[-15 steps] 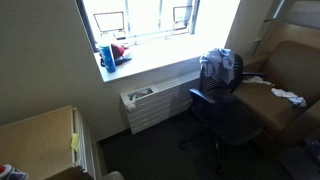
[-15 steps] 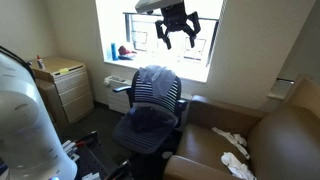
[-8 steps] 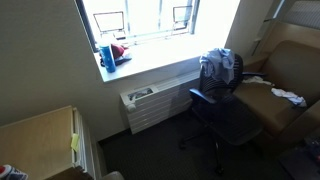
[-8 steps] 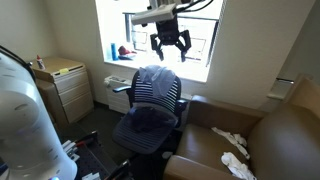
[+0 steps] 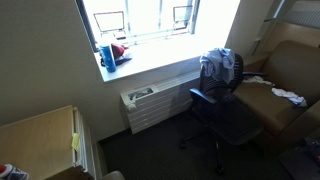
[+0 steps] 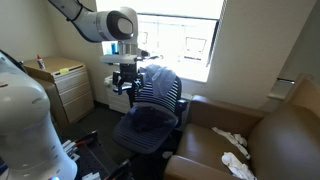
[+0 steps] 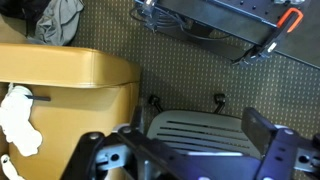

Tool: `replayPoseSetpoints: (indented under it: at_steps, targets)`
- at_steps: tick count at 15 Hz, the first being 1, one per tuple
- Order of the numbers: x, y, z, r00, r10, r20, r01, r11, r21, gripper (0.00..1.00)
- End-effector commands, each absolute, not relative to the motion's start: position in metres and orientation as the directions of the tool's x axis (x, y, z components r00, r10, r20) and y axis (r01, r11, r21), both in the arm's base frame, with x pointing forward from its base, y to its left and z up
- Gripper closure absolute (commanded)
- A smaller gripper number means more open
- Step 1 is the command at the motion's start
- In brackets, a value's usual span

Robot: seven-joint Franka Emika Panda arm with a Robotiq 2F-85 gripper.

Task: Put the cloth on the head rest

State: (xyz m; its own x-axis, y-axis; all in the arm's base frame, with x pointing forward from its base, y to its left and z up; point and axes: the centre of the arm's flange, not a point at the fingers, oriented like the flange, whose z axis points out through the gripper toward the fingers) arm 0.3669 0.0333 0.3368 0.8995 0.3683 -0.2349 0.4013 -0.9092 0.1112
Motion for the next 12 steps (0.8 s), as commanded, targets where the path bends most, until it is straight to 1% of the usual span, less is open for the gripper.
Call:
replayPoseSetpoints:
  at_steps: [1,2,3,4,5,6,8,12]
  targets:
    - [0.368,0.035,0.336,0.899,0.369,-0.235,0.402,-0.909,0.113,0.0]
    - [0.369,0.033,0.34,0.903,0.364,-0.227,0.396,-0.911,0.114,0.0]
    - [0.364,0.017,0.346,0.923,0.309,-0.229,0.358,-0.907,0.22,0.0]
    - [0.362,0.004,0.336,0.914,0.297,-0.275,0.369,-0.891,0.264,0.0]
    - [0.364,0.0,0.306,0.889,0.31,-0.337,0.401,-0.883,0.244,0.0]
    - [0.366,0.002,0.276,0.879,0.313,-0.36,0.413,-0.877,0.247,0.0]
    - [0.363,0.019,0.232,0.821,0.409,-0.399,0.487,-0.866,0.115,0.0]
    - [0.379,0.069,0.162,0.74,0.555,-0.382,0.573,-0.816,-0.075,0.0]
